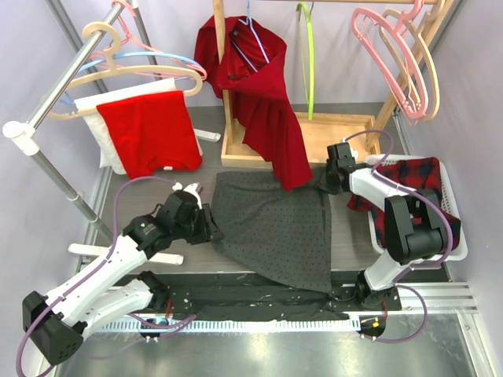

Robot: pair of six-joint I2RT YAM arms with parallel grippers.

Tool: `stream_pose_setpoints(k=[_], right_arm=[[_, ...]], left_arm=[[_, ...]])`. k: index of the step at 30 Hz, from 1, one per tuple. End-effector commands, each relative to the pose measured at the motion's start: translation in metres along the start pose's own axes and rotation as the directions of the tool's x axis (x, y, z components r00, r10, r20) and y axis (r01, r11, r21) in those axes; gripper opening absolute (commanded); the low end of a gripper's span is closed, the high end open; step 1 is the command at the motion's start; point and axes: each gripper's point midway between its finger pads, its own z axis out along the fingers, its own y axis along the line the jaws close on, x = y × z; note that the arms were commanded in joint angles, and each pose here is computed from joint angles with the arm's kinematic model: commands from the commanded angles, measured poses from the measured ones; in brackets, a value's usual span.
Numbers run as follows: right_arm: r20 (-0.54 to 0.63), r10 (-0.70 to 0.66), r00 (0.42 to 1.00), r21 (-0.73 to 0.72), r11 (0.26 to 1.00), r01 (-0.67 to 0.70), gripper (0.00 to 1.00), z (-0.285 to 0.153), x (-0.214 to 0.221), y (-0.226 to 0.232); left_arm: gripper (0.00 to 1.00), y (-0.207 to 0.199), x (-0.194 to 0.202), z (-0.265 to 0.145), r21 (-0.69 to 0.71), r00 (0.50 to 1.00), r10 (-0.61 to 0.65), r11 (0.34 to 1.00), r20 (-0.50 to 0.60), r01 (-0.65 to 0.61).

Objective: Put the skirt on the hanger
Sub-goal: Flatten out the skirt at the center of the board.

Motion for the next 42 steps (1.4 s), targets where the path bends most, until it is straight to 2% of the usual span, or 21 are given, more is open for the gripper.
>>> stream_pose_setpoints(k=[1, 4, 5, 11, 16, 20, 23, 29, 34, 37, 38, 40, 42], right_arm=[[0.015, -0.022, 1.000, -0.010, 1.000, 0.022, 0.29, 0.001, -0.016, 0.008], [0.004, -0.017, 1.000, -0.033, 0.999, 0.017, 0.29, 0.000, -0.011, 0.010], [0.006, -0.021, 1.000, -0.038, 0.999, 0.021, 0.29, -0.003, -0.010, 0.010], [0.031, -0.029, 0.999, -0.052, 0.998, 0.030, 0.30, -0.029, -0.002, 0.001], [0.041, -0.040, 0.998, -0.073, 0.996, 0.043, 0.42, -0.044, 0.007, -0.003], [0.006, -0.057, 0.998, -0.087, 0.995, 0.058, 0.46, -0.037, 0.022, -0.006], [-0.023, -0.069, 0.997, -0.069, 0.995, 0.067, 0.47, -0.027, 0.029, -0.011], [-0.083, -0.072, 0.994, -0.117, 0.991, 0.062, 0.45, -0.015, 0.046, -0.006], [-0.096, -0.072, 0.993, -0.136, 0.989, 0.059, 0.36, -0.013, 0.051, -0.004], [-0.111, -0.074, 0.991, -0.127, 0.990, 0.060, 0.22, -0.010, 0.054, -0.005], [-0.115, -0.070, 0.991, -0.122, 0.991, 0.056, 0.11, -0.009, 0.054, -0.006], [-0.099, -0.065, 0.993, -0.095, 0.994, 0.056, 0.01, -0.013, 0.050, -0.010], [-0.081, -0.062, 0.995, -0.063, 0.996, 0.057, 0.01, -0.023, 0.046, -0.016]], left_arm=[[0.59, 0.047, -0.001, -0.010, -0.245, 0.999, -0.003, 0.969, 0.038, 0.012], [0.70, 0.055, -0.005, -0.006, -0.292, 0.997, -0.025, 0.955, 0.069, 0.044], [0.71, 0.053, -0.008, -0.002, -0.281, 0.996, -0.032, 0.958, 0.082, 0.054], [0.66, 0.068, -0.003, 0.005, -0.326, 0.991, -0.074, 0.940, 0.107, 0.106], [0.65, 0.072, 0.014, 0.014, -0.286, 0.986, -0.142, 0.944, 0.089, 0.162], [0.65, 0.076, 0.033, 0.027, -0.257, 0.982, -0.185, 0.948, 0.045, 0.190], [0.62, 0.076, 0.039, 0.032, -0.239, 0.979, -0.202, 0.950, 0.026, 0.202], [0.44, 0.076, 0.046, 0.036, -0.211, 0.976, -0.215, 0.954, 0.011, 0.213], [0.25, 0.079, 0.050, 0.039, -0.216, 0.976, -0.220, 0.952, 0.004, 0.215], [0.15, 0.082, 0.052, 0.041, -0.227, 0.975, -0.222, 0.950, -0.002, 0.216], [0.11, 0.082, 0.053, 0.041, -0.227, 0.976, -0.220, 0.950, -0.003, 0.213], [0.03, 0.083, 0.053, 0.041, -0.231, 0.975, -0.220, 0.949, 0.000, 0.214], [0.00, 0.083, 0.052, 0.040, -0.232, 0.976, -0.218, 0.949, 0.003, 0.213]])
